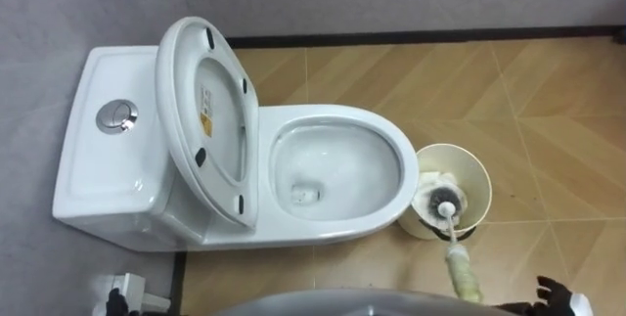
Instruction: Brush toilet
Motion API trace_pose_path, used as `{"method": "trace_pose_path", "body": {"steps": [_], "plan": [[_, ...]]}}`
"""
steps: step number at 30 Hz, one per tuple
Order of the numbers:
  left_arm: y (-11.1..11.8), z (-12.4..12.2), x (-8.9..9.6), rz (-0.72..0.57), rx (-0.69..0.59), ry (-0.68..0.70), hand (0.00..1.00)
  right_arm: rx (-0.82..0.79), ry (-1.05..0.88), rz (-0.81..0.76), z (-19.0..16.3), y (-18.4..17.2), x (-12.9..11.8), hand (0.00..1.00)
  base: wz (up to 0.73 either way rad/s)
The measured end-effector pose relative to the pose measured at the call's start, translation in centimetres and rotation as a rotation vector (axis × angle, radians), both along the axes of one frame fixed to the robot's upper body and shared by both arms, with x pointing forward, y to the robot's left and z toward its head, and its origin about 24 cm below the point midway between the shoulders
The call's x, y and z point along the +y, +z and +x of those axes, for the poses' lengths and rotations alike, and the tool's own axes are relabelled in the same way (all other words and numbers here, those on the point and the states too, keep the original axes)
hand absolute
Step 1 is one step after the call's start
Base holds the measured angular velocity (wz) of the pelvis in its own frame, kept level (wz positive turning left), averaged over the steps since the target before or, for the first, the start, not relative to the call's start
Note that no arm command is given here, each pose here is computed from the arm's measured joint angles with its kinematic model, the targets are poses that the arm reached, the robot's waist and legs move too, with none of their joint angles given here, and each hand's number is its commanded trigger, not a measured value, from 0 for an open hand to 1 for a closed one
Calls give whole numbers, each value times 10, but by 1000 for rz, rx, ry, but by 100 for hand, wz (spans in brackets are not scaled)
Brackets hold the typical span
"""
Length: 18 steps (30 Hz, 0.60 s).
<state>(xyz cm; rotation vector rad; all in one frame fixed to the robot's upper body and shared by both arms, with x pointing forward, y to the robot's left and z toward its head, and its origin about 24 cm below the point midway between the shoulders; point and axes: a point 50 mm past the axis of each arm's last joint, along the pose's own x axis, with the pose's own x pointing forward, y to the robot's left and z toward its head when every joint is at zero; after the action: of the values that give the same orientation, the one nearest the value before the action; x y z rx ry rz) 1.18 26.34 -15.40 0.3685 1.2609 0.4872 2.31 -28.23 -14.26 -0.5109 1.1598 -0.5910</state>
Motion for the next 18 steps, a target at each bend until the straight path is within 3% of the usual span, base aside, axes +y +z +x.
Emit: {"method": "trace_pose_path", "body": {"steps": [18], "plan": [[-1,-3,-1,-18,24,-9,0,25,7,48,-5,-3,4,0,-1]]}}
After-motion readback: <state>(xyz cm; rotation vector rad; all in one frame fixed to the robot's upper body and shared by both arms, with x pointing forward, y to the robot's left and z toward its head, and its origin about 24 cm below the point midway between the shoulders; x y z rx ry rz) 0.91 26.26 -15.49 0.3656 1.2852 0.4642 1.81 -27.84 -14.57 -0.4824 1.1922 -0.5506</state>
